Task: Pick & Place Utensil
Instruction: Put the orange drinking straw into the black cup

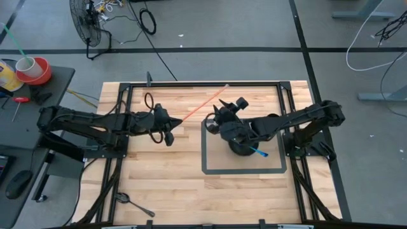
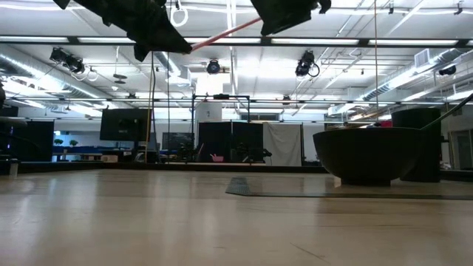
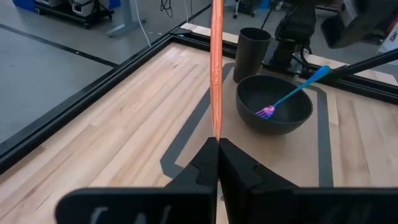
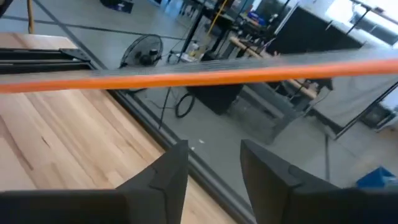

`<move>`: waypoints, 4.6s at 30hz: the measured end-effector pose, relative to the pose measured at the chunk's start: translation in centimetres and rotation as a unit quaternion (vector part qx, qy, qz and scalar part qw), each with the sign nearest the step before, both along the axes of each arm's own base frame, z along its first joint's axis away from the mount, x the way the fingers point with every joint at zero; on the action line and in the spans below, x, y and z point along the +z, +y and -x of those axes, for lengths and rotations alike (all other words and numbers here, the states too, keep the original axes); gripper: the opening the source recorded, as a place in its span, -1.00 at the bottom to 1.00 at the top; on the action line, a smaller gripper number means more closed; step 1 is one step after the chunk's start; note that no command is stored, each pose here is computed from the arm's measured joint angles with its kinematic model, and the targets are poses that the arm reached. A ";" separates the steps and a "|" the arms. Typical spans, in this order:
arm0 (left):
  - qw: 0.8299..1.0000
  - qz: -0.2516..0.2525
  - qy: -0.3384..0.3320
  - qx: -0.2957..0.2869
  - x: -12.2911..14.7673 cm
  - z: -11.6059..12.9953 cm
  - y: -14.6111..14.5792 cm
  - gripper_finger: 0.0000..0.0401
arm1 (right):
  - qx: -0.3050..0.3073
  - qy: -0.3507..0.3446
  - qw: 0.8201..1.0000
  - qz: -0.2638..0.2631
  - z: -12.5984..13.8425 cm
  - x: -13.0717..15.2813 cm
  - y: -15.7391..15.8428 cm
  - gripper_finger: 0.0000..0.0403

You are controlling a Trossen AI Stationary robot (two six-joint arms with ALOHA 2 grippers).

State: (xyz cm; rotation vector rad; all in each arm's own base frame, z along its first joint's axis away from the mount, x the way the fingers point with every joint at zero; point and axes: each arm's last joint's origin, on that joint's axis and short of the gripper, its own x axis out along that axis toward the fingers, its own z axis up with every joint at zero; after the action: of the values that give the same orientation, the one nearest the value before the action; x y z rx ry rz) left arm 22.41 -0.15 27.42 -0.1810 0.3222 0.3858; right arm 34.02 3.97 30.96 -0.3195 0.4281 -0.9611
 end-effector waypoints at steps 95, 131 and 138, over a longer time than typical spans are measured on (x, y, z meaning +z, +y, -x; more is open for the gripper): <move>0.997 -0.004 0.043 -0.064 -0.3 1.5 -3.0 0.06 | 0.296 -0.248 0.908 -0.159 23.4 9.3 -5.8 -0.96; 0.998 -0.014 0.040 -0.042 -0.2 1.5 -2.8 0.04 | 0.155 -0.078 0.962 -0.209 28.6 -0.5 -5.8 -0.96; 0.998 -0.014 0.040 -0.042 -0.2 1.5 -2.8 0.04 | 0.150 -0.112 0.960 -0.209 28.5 -0.4 -5.9 -0.96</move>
State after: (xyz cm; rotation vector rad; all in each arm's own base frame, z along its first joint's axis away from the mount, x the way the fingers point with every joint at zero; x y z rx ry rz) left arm 20.90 -3.00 27.20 -0.1251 0.4019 0.3149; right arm 5.52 -1.88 30.57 0.1089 0.3525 -0.5815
